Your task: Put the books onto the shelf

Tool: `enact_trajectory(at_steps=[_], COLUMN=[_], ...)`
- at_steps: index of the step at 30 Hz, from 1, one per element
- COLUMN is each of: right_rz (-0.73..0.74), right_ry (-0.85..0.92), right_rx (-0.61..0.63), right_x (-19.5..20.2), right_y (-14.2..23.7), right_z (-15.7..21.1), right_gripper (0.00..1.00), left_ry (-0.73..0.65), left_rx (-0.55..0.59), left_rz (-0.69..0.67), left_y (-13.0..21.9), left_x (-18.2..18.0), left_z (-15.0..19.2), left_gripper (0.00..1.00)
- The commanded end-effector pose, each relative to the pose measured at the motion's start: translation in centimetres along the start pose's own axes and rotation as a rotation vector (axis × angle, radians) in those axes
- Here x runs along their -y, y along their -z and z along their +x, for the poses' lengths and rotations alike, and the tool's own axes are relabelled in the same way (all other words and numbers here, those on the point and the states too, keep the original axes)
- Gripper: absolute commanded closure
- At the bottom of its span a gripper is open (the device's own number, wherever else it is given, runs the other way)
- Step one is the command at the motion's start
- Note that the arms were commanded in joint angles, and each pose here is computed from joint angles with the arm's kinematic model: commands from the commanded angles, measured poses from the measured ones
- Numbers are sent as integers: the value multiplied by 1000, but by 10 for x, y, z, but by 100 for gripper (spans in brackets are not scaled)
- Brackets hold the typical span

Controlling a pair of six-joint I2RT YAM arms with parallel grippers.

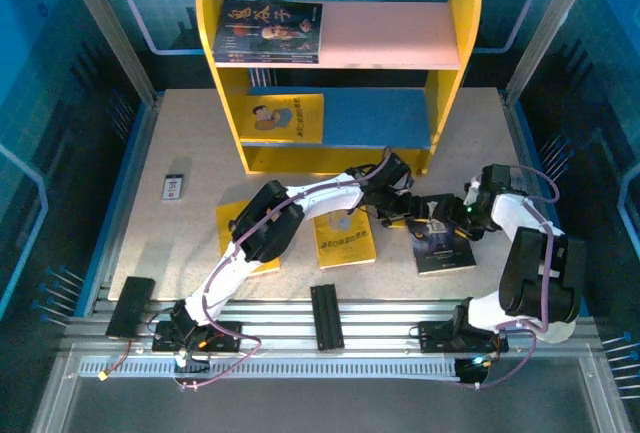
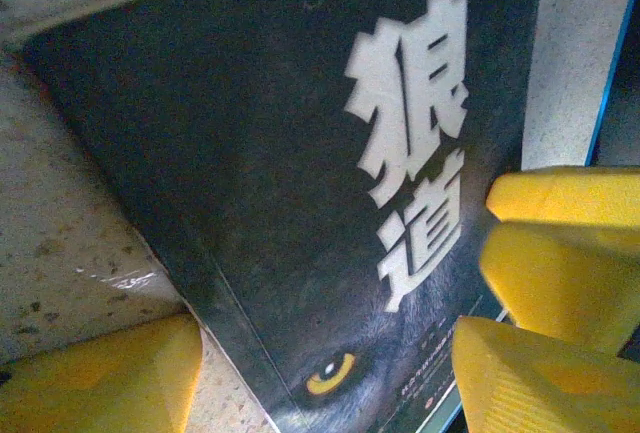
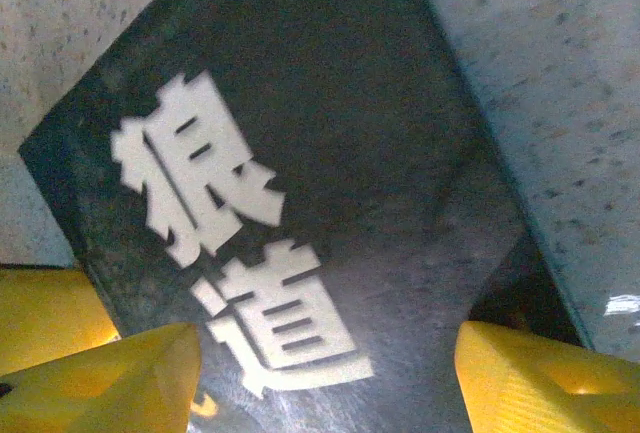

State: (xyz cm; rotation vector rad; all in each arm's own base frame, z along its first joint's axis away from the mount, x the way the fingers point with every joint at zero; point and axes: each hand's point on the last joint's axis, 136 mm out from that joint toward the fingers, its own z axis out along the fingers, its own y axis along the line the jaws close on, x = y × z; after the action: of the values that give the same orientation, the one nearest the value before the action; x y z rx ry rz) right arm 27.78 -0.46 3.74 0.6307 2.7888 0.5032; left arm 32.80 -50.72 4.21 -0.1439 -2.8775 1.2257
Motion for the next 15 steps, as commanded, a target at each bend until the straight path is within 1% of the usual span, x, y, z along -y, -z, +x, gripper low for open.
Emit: enact_trajectory(at_steps=[1,5,9,12,15], right_rz=[-40,-52,-31,9,52], right_ry=[-4,32,11,-11,-40], right_rx=[-103,-113,-49,9,56], right_x=[-17,-31,-22,-7,11], right_y=[-7,-9,4,21,34], right_z=[34,40,20,0,-12], right_gripper=[31,30,30,29,28], left_ry=[11,23,15,-7,3], left_rx=[15,53,84,91,74], left_rz=[7,10,-2,-11,6], left_y=[-6,4,22,32,33], left_x=[2,0,-2,0,2], left_z=[-15,-35,-48,-45,-35], left_gripper=[32,32,32,32,32])
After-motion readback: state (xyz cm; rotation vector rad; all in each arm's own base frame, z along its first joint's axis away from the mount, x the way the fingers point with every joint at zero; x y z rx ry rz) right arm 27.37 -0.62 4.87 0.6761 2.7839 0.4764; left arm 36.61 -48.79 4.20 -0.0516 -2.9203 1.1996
